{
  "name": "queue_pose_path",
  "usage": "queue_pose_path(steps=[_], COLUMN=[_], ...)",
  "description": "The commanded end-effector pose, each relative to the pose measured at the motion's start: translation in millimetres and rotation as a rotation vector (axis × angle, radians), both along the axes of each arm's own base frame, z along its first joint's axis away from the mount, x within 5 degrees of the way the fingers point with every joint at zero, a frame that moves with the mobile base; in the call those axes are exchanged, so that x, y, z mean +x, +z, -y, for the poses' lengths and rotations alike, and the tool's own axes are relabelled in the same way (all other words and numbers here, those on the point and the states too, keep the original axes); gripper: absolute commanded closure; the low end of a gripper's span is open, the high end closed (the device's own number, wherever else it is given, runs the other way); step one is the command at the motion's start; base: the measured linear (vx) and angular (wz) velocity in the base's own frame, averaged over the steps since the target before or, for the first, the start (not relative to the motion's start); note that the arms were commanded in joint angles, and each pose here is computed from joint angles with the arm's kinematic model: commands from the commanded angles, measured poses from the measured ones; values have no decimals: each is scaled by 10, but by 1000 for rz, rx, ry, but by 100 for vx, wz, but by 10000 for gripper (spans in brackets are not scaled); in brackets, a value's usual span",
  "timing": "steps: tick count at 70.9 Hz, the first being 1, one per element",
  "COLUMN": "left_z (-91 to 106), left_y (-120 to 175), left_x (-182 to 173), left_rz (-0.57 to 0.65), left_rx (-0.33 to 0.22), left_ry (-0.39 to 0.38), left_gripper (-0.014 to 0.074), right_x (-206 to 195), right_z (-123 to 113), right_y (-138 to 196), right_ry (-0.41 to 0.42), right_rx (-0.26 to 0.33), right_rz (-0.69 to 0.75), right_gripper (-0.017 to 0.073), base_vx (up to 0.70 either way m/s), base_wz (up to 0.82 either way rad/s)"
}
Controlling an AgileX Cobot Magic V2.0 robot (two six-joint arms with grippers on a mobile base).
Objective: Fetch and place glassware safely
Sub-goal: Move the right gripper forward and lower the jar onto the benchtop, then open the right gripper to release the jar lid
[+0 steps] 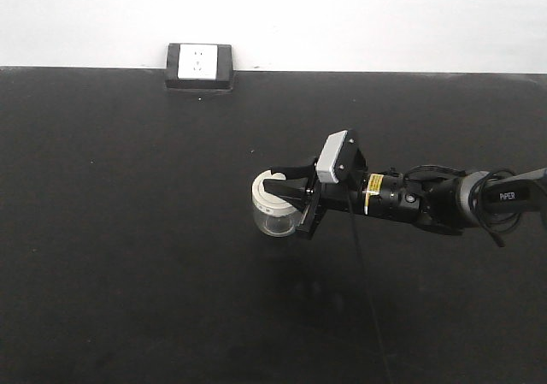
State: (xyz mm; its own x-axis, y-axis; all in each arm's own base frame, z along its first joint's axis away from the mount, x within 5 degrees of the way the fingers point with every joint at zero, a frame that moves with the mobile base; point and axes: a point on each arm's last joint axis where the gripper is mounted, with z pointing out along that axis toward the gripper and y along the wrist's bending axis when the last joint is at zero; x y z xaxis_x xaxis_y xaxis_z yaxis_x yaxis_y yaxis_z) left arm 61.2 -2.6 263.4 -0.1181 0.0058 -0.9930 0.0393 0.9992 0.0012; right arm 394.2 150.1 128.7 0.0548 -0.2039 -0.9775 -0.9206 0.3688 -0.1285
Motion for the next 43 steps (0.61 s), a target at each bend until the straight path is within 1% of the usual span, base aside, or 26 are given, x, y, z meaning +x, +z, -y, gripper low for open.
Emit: queue_pose_path(steps=[1, 13, 21, 25, 32, 34, 39, 41, 43], left_z=[2, 2, 2, 2, 2, 2, 2, 2, 2], left_y=[149, 149, 149, 149, 149, 149, 149, 149, 149], left_x=[14, 14, 14, 14, 14, 14, 14, 14, 14], left_rz=[78, 78, 78, 78, 78, 78, 78, 78, 78], left_rx=[-16, -16, -16, -16, -16, -16, -16, -16, -16], left_ry=[-2, -2, -2, -2, -2, -2, -2, -2, -2], left_gripper=[601, 601, 601, 601, 601, 601, 601, 601, 601], right_x=[47, 47, 47, 47, 48, 52, 61, 65, 70], right_z=[9, 10, 10, 10, 10, 12, 16, 18, 20], right_y=[394, 393, 393, 393, 392, 392, 391, 392, 394], right_ry=[-4, -5, -5, -5, -6, -11, -21, -27, -33], right_rx=[96, 96, 96, 96, 95, 95, 95, 97, 99], right_rz=[111, 110, 110, 109, 108, 107, 105, 103, 102], right_gripper=[560, 540, 470, 416, 281, 220, 118, 58, 25], base_vx=[0, 0, 0, 0, 0, 0, 0, 0, 0], base_wz=[0, 0, 0, 0, 0, 0, 0, 0, 0])
